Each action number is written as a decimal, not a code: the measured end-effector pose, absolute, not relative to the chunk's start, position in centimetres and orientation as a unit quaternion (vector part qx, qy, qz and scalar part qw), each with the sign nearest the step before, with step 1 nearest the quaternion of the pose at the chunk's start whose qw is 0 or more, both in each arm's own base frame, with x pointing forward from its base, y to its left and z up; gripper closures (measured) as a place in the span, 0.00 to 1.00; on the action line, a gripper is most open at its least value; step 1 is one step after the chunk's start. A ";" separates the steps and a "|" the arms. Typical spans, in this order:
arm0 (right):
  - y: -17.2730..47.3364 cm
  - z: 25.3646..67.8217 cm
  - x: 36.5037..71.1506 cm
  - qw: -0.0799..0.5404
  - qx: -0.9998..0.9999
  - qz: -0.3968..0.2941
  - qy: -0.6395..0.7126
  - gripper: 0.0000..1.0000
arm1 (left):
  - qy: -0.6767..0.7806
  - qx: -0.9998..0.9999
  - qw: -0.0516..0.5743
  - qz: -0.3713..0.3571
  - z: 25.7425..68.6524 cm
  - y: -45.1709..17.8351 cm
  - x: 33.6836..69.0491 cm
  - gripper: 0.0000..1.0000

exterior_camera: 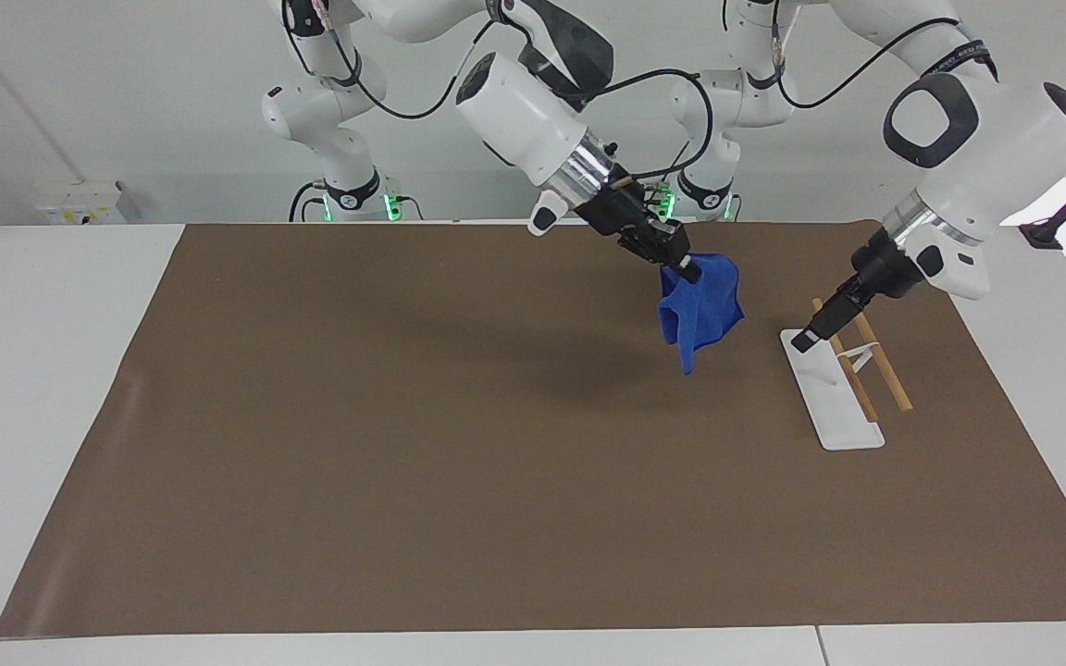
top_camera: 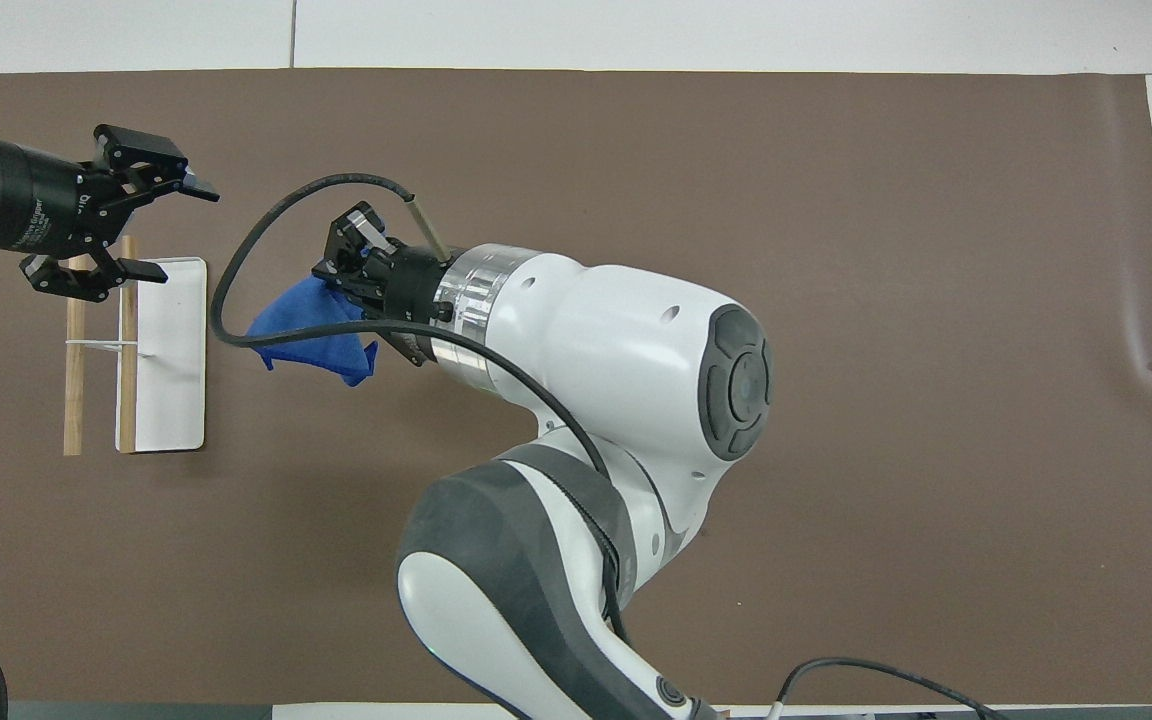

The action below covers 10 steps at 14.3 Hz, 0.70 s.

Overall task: Right arm passes towel to left arm to hang
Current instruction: 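Lift the towel with the right gripper while the left gripper reaches forward, then close the left gripper on the towel held by the right gripper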

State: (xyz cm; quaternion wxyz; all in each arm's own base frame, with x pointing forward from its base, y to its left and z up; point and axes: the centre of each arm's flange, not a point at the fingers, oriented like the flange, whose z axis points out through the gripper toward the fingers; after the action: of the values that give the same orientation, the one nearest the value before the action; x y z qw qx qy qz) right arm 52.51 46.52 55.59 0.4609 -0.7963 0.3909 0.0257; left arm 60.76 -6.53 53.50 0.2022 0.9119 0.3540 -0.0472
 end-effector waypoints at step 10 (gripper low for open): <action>46.3 55.6 52.8 0.462 -0.778 0.039 0.424 0.97 | 0.485 0.848 0.168 -0.136 49.7 -9.8 58.8 0.00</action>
State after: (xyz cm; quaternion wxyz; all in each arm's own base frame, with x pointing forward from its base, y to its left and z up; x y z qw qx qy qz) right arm 52.83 46.32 55.57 0.4620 -0.7782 0.4236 0.0395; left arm 58.78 -9.76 49.72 0.1684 0.8476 0.4846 -0.1356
